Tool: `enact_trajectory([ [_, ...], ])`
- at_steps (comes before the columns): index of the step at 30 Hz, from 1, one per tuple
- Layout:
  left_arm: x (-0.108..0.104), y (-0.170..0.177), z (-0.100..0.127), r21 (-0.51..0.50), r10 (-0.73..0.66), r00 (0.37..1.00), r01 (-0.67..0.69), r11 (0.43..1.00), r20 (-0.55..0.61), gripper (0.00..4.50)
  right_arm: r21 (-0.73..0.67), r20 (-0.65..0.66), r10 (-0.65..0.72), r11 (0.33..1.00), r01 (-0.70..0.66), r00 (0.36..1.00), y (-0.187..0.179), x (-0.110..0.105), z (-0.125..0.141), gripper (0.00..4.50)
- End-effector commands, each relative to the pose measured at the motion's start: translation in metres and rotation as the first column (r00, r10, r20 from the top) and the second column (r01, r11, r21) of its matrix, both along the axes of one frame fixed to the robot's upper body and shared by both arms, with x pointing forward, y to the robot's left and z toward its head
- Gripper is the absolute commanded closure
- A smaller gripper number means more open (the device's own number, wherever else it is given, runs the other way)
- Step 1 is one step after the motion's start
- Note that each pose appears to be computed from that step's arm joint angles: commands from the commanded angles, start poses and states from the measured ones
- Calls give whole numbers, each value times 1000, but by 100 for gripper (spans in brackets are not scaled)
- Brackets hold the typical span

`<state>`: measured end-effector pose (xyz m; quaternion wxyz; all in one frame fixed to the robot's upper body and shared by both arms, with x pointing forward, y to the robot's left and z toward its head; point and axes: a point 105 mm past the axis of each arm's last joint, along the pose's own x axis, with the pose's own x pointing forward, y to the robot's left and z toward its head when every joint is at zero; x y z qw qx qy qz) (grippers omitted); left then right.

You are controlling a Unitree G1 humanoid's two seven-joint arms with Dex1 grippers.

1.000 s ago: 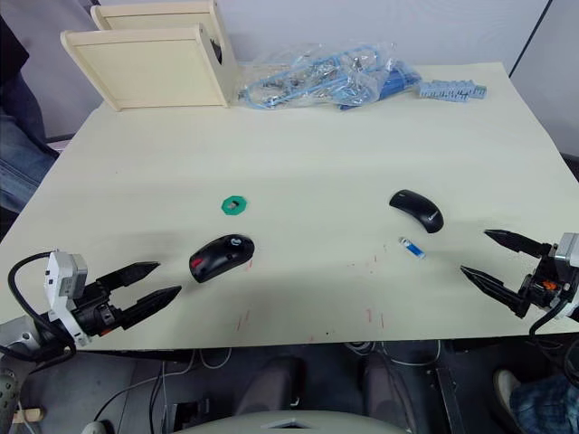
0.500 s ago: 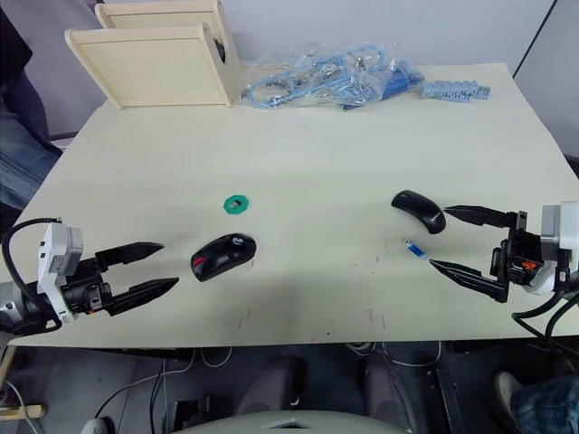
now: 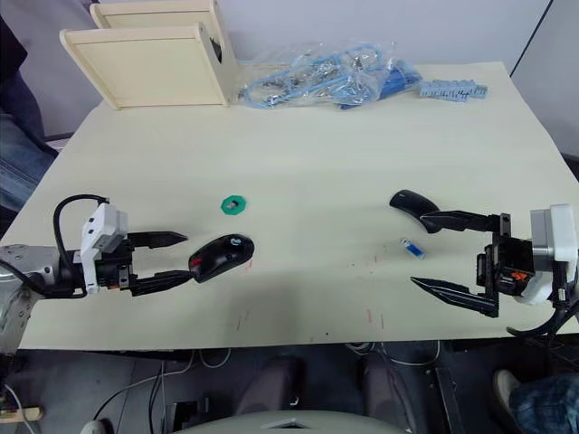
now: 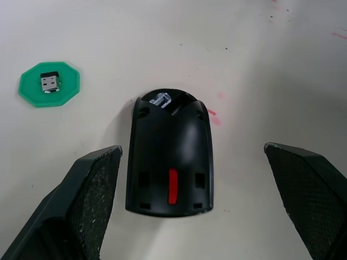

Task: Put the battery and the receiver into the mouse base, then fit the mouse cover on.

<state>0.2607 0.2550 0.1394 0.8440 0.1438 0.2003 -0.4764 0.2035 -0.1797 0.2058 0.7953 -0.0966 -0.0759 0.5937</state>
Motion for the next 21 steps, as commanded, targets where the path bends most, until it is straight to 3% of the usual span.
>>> enact_trajectory([
  [1, 7, -1, 4, 26, 21, 1000, -21, 999, 18, 3, 6, 55, 10, 1000, -10, 998, 3, -6, 11, 0],
  [21, 26, -32, -18, 144, -33, 999, 35, 989, -14, 3, 23, 57, -33, 999, 32, 998, 6, -10, 7, 0],
])
